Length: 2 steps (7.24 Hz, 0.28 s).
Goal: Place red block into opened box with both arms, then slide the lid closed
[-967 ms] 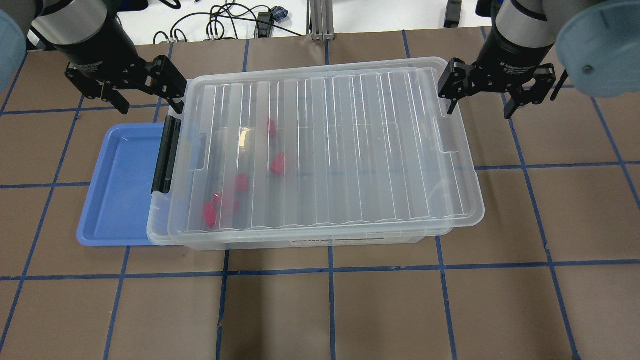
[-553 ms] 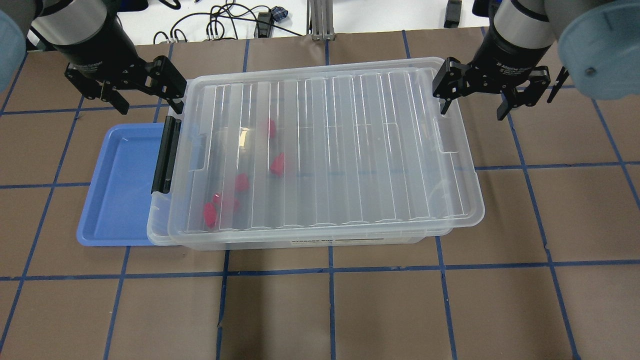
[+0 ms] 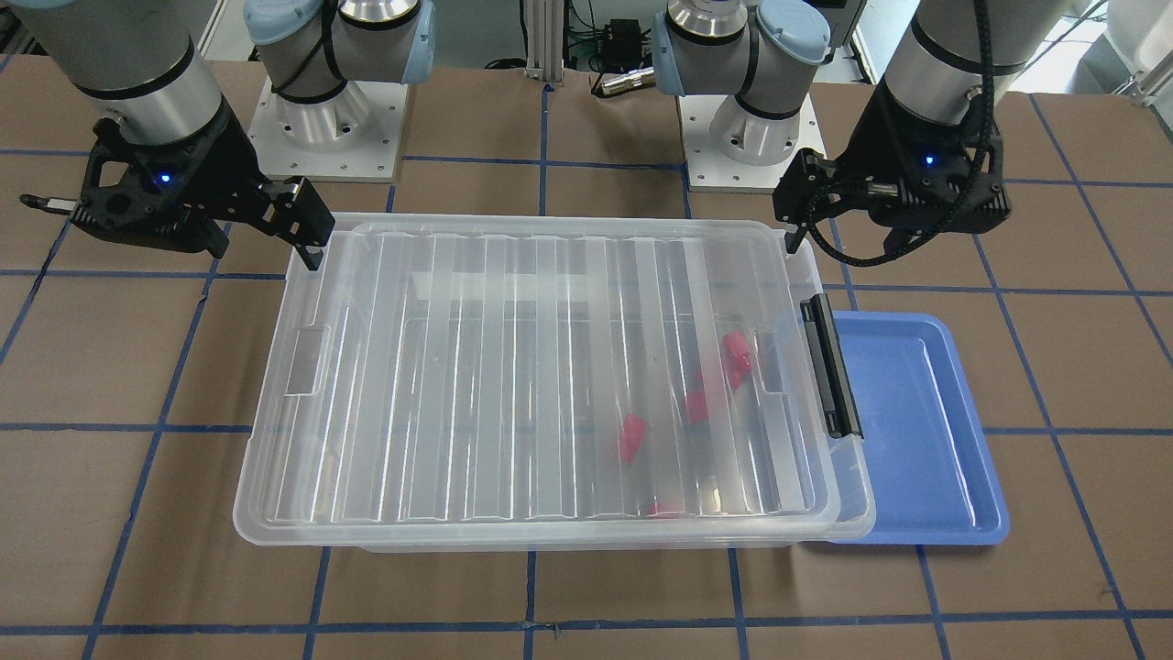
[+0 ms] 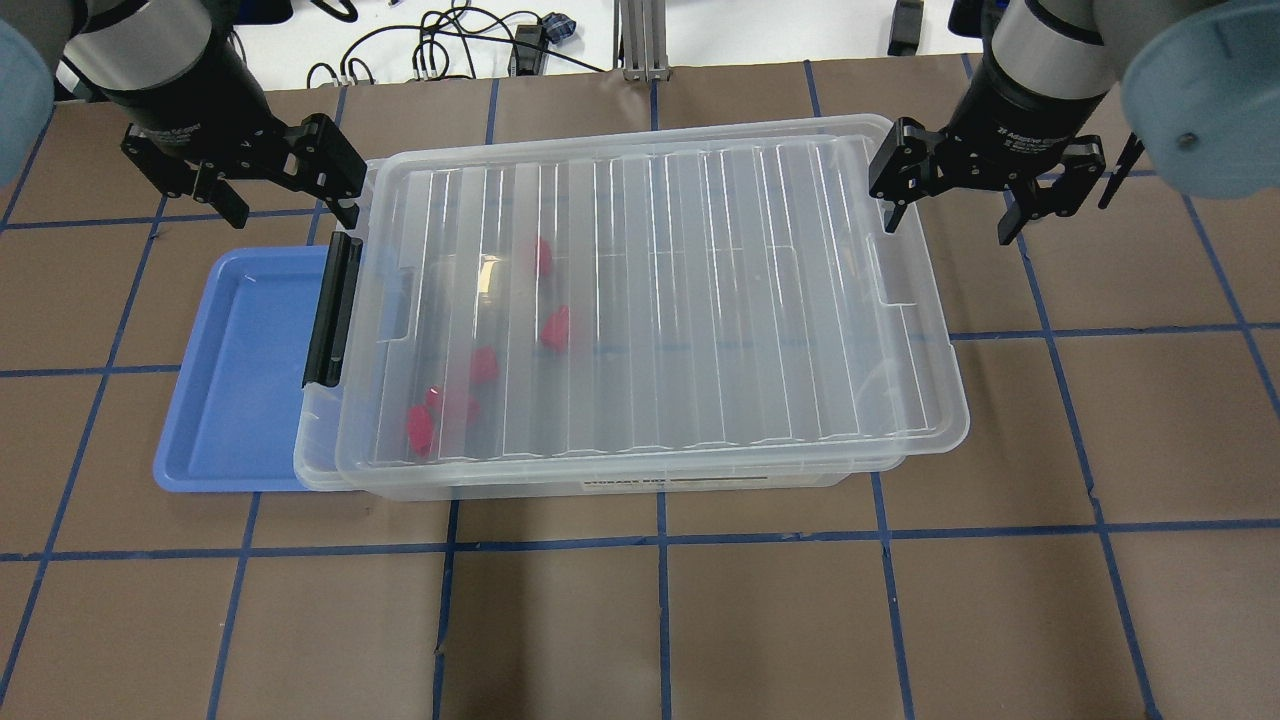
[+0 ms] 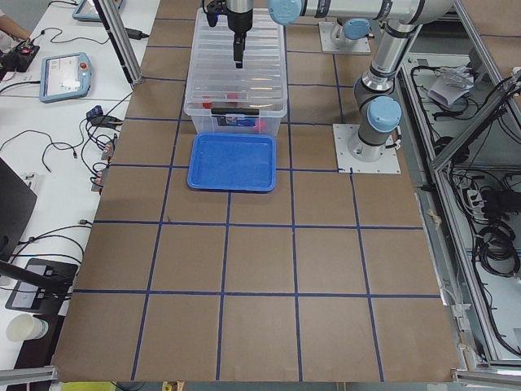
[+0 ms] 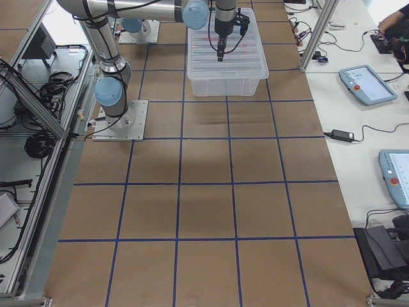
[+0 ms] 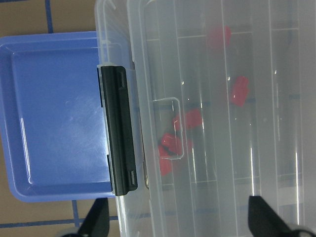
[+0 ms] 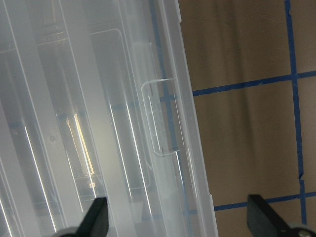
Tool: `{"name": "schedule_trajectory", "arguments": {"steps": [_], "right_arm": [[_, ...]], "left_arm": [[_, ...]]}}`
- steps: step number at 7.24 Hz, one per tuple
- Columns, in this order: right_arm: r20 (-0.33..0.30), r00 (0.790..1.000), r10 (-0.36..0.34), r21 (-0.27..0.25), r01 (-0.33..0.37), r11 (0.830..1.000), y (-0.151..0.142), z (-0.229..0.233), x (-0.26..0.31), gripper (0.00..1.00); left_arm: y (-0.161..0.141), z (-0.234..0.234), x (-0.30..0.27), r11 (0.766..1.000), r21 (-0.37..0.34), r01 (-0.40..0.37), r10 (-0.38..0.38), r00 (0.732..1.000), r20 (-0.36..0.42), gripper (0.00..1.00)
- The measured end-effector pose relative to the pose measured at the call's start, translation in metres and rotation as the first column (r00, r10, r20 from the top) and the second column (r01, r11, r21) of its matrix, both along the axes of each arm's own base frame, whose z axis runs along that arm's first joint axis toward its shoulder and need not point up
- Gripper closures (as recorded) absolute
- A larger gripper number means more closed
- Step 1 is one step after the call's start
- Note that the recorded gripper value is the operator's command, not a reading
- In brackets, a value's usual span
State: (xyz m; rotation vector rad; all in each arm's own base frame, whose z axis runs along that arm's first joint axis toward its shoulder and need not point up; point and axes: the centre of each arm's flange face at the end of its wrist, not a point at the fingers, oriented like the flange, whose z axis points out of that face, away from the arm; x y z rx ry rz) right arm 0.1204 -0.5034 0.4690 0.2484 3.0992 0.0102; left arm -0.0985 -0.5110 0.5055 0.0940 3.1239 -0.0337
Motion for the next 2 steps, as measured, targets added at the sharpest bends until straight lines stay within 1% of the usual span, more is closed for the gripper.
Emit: {"name": "schedule_trajectory", "arguments": {"steps": [2], "right_arm": [[0.000, 1.000, 0.008, 0.004, -0.008, 1.000, -0.0001, -0.0009, -0.0007, 0.00]], "left_arm": [[-0.0013, -0.0002, 0.0008, 1.000, -0.001, -0.002, 0.002, 1.000, 0.008, 0.00]]}}
